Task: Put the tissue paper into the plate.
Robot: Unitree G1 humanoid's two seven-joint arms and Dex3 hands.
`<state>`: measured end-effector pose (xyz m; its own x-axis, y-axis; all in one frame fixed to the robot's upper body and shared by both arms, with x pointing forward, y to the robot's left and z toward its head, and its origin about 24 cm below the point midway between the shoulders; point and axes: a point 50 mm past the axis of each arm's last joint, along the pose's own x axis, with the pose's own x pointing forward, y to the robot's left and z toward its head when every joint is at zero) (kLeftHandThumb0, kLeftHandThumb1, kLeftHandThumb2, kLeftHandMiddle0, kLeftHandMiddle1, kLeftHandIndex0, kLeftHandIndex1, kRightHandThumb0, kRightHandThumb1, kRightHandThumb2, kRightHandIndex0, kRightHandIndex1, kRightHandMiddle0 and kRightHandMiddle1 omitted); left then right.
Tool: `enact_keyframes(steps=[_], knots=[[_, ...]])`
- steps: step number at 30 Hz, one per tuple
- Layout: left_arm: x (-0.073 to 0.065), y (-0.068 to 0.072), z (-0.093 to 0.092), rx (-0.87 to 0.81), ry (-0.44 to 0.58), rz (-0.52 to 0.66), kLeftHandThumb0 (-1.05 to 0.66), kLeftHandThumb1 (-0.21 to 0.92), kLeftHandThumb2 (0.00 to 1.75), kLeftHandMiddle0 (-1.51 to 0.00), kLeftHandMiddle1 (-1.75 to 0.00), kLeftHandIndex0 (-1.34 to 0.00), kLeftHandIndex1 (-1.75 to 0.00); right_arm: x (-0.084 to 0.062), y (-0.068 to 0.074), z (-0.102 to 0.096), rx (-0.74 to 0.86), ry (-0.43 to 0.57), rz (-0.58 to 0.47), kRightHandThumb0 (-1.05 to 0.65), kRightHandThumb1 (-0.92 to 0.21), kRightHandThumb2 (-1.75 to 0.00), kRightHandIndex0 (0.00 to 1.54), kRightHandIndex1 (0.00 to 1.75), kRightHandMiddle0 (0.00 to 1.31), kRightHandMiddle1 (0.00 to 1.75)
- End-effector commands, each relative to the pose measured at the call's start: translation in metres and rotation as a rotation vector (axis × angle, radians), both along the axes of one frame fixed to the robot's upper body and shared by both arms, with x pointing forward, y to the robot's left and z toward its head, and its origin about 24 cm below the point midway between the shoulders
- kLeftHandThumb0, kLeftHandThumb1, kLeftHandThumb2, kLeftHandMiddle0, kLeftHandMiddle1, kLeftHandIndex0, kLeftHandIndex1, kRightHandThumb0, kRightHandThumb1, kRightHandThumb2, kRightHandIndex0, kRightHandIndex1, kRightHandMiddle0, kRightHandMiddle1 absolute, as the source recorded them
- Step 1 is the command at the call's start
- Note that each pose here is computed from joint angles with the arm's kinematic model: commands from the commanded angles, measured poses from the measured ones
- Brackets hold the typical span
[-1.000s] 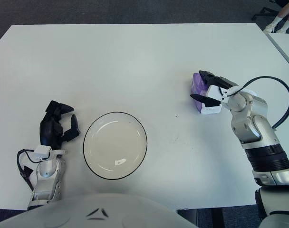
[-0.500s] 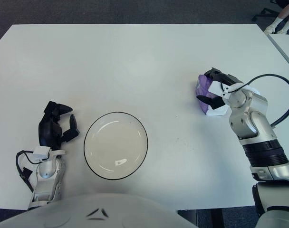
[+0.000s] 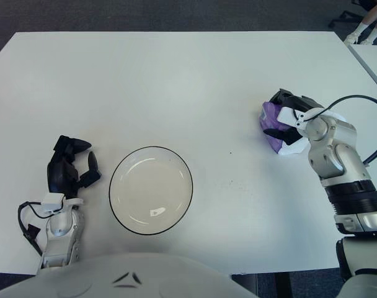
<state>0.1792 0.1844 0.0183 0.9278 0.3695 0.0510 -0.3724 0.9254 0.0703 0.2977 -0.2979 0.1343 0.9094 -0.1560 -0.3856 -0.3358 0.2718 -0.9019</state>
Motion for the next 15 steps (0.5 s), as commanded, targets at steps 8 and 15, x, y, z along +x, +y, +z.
enact_keyframes(steps=[8, 15], knots=[[-0.015, 0.002, -0.018, -0.01, 0.111, 0.029, -0.45, 0.41, 1.21, -1.03, -1.75, -0.53, -1.75, -0.029, 0.004, -0.071, 0.104, 0.165, -0.02, 0.0, -0.13, -1.51, 0.74, 1.69, 0.55, 1.74], [-0.016, 0.002, -0.017, -0.02, 0.1, 0.035, -0.46, 0.39, 1.24, -1.06, -1.75, -0.55, -1.75, -0.024, 0.023, -0.032, 0.176, -0.219, 0.038, 0.0, -0.08, -1.53, 0.86, 1.56, 0.56, 1.75]])
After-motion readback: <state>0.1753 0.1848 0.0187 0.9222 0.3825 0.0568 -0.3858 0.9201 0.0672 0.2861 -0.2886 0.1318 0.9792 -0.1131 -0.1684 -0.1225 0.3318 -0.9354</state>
